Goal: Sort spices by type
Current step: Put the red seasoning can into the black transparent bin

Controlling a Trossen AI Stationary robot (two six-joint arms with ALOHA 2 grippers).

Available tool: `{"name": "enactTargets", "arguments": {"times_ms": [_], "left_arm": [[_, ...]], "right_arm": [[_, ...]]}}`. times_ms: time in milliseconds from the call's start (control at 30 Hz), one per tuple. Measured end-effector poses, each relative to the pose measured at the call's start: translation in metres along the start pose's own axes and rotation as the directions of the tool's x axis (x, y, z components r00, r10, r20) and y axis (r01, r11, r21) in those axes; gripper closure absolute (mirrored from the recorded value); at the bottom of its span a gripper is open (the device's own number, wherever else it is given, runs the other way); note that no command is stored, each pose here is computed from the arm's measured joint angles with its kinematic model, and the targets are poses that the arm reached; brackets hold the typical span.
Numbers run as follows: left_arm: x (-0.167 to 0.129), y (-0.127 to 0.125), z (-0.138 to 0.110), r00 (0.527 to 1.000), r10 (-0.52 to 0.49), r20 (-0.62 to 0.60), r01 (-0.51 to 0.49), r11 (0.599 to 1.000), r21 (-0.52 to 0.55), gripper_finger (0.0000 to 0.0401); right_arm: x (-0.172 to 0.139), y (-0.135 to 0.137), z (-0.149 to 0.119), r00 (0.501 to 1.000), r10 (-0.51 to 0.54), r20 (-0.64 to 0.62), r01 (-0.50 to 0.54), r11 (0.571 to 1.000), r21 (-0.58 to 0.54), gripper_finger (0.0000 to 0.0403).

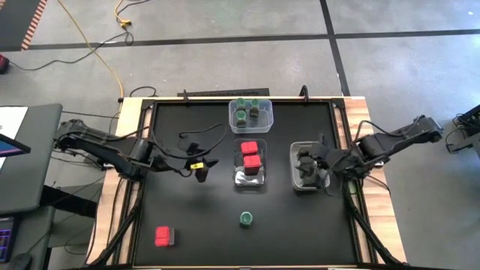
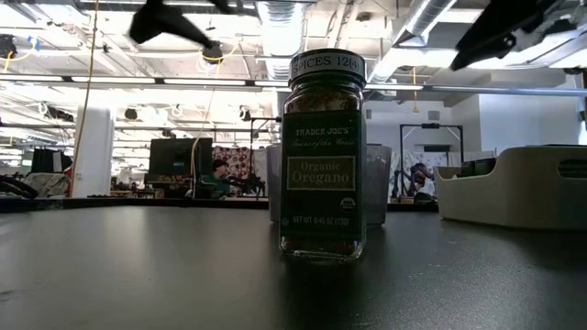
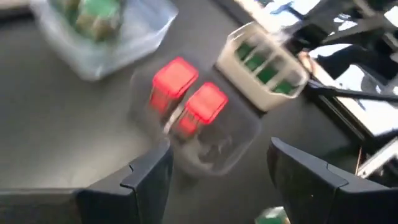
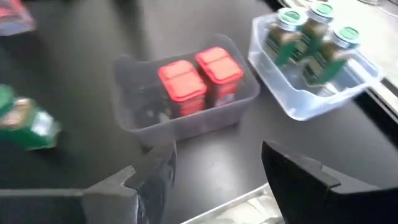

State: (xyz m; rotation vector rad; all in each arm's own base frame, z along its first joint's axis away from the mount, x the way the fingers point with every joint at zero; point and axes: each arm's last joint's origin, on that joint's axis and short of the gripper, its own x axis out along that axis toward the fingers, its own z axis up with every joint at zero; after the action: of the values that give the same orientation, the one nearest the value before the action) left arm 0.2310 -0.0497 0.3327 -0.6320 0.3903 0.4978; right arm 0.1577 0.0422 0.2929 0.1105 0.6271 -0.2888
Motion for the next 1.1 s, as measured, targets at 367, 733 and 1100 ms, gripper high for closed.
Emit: {"name": "enactTargets", "arguments": {"times_ms": [367,733,1100], "left_arm": [[-0.018,0.010,-0.037,0.964,0.171,-0.204,-0.236,0.904,-0.355,0.0157],[-0.026,-0.008,-0.081,0.885,0.233,-0.403,-0.407,0.807,-0.428,0.0157],[-0.034,-0.052,-0.111,0.680,0.323,-0.658,-0.650,0.680,-0.338,0.0180]], "right_arm": [[0.032,-0.012,0.005,0.983,-0.170,-0.068,0.173,0.984,0.034,0.0137],[0.041,-0.016,0.012,0.981,-0.192,-0.040,0.188,0.980,-0.069,0.0137],[0.042,-0.016,0.013,0.982,-0.184,-0.030,0.175,0.966,-0.188,0.0137]]}}
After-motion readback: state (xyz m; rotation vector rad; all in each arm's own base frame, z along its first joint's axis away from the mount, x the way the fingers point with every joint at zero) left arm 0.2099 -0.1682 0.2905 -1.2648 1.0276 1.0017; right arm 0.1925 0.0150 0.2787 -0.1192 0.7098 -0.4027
